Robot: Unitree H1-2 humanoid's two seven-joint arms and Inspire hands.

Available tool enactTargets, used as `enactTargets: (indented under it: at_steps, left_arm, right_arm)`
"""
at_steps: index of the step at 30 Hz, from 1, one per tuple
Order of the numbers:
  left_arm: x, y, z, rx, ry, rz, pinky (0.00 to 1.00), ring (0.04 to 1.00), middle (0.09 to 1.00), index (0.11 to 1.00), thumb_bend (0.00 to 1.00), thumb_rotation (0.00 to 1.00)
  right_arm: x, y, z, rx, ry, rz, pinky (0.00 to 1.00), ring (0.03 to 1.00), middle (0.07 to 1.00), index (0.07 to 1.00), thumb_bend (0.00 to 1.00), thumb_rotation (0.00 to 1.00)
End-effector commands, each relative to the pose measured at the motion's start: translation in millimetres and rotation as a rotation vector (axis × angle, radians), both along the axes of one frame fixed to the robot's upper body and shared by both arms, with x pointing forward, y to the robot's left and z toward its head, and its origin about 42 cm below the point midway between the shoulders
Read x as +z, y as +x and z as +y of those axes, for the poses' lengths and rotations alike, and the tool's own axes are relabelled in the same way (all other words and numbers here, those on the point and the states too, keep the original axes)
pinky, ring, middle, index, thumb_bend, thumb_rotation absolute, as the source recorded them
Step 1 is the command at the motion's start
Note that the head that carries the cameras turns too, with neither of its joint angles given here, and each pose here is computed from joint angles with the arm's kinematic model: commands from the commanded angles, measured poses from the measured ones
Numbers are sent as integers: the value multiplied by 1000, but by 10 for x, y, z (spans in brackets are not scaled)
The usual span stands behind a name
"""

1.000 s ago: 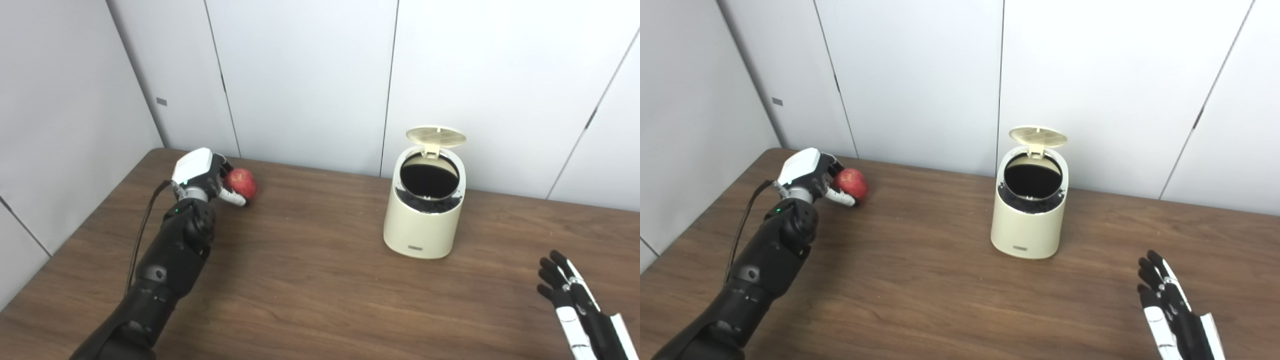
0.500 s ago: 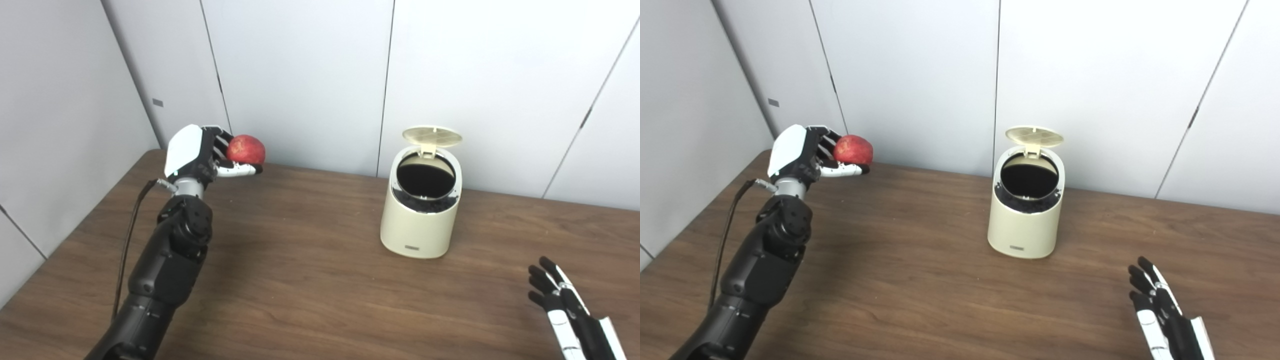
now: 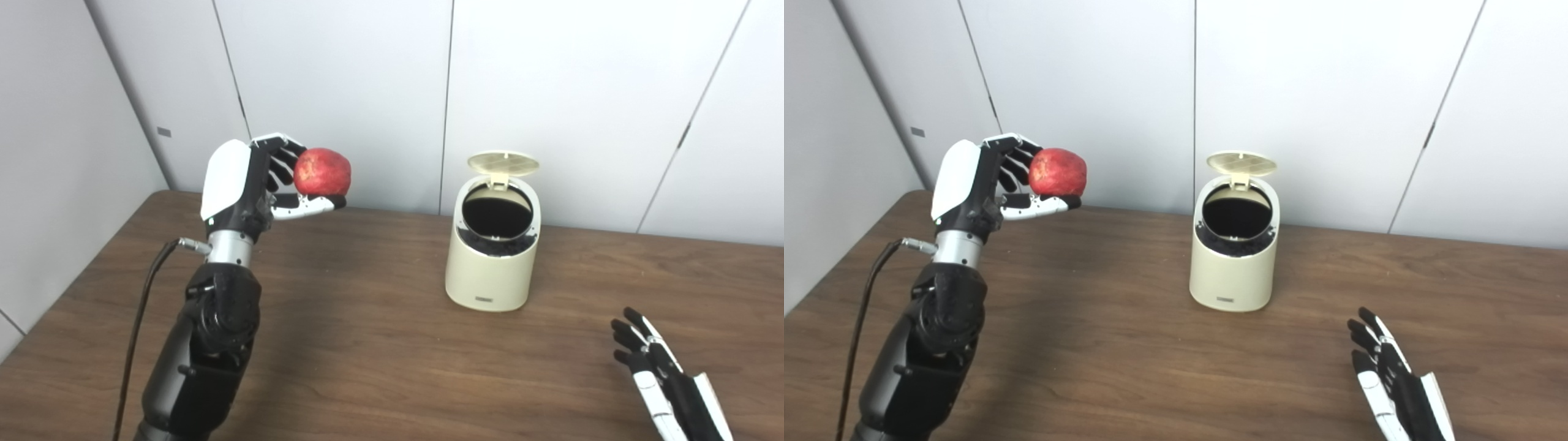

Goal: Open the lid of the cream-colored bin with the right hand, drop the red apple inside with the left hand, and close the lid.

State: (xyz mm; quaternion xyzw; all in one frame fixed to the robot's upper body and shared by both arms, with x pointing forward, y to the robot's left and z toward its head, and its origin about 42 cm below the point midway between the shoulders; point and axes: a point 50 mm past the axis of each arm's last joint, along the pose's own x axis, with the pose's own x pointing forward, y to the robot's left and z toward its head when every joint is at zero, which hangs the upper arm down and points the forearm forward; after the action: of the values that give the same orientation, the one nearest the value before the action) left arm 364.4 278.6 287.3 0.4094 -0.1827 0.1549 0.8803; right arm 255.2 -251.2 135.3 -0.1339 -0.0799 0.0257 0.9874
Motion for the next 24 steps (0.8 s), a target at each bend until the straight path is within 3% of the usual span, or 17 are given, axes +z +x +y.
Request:
enactTargets:
  at_steps: [1, 14, 20, 24]
  left_arm:
    - [220, -69, -118, -25, 46, -95, 366, 454, 525, 471, 476, 0]
    - [86, -370, -696, -137, 98, -200, 290, 416, 537, 507, 468, 0]
    - [49, -275, -949, -161, 90, -214, 346, 440, 524, 475, 475, 0]
    - [29, -113, -1072, -179, 68, -199, 314, 426, 558, 486, 469, 0]
  right_arm:
    - [158, 55, 58, 4, 9, -86, 841, 893, 882, 917, 422, 900]
    - [204, 57, 198, -11, -6, -108, 805, 870, 865, 904, 452, 924]
    - [198, 62, 231, -14, -19, -108, 782, 855, 860, 897, 431, 935]
    - [187, 61, 260, -17, -41, -107, 788, 849, 856, 898, 438, 948]
